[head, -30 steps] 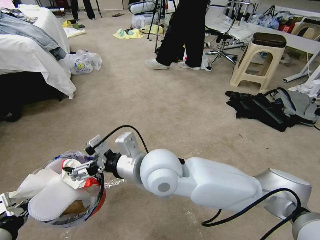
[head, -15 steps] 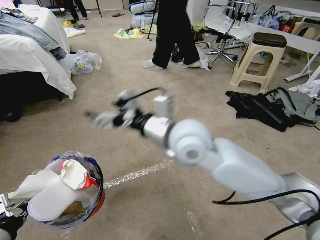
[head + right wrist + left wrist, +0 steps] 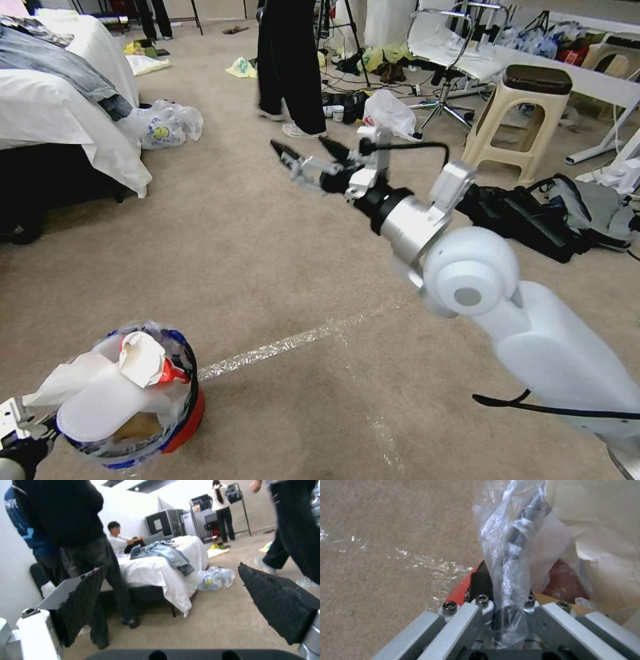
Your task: Pick up the trash bin and place the garbage on the floor into it.
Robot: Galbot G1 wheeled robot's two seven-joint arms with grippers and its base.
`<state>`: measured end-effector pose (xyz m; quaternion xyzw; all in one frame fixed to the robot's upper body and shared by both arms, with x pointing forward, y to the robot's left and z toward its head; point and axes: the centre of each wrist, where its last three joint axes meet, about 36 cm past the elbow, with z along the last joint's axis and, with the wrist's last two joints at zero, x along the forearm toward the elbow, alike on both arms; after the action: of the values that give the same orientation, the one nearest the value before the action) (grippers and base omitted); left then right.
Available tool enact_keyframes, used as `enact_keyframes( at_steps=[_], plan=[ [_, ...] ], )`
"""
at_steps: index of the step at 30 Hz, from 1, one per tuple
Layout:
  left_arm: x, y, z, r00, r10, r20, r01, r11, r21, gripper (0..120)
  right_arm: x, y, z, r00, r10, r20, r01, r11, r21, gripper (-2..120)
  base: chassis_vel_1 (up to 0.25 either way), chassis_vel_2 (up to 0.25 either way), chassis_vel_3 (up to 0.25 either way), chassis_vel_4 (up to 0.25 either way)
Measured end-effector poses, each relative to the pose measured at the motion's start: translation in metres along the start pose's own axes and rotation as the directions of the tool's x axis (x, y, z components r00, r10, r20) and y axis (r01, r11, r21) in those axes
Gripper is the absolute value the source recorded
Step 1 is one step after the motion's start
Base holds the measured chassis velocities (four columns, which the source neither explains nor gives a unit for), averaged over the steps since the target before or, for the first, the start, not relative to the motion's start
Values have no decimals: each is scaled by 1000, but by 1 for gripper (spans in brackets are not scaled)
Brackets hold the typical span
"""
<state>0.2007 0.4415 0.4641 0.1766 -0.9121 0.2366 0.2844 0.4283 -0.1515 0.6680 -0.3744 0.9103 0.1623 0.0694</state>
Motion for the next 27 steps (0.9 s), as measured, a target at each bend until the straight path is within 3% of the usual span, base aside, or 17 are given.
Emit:
enact_keyframes(
  at_steps=[19,27],
  plan=[
    [-33,20,13,999,-11,-41,13,998,55,1,-5,-9,0,999,26,35,-26,1000,3,100,0,0,0,0],
    [-39,19,20,999,-5,-51,9,998,60,1,-5,-9,3,999,25,36,-26,1000,10,100,0,0,0,0]
  ],
)
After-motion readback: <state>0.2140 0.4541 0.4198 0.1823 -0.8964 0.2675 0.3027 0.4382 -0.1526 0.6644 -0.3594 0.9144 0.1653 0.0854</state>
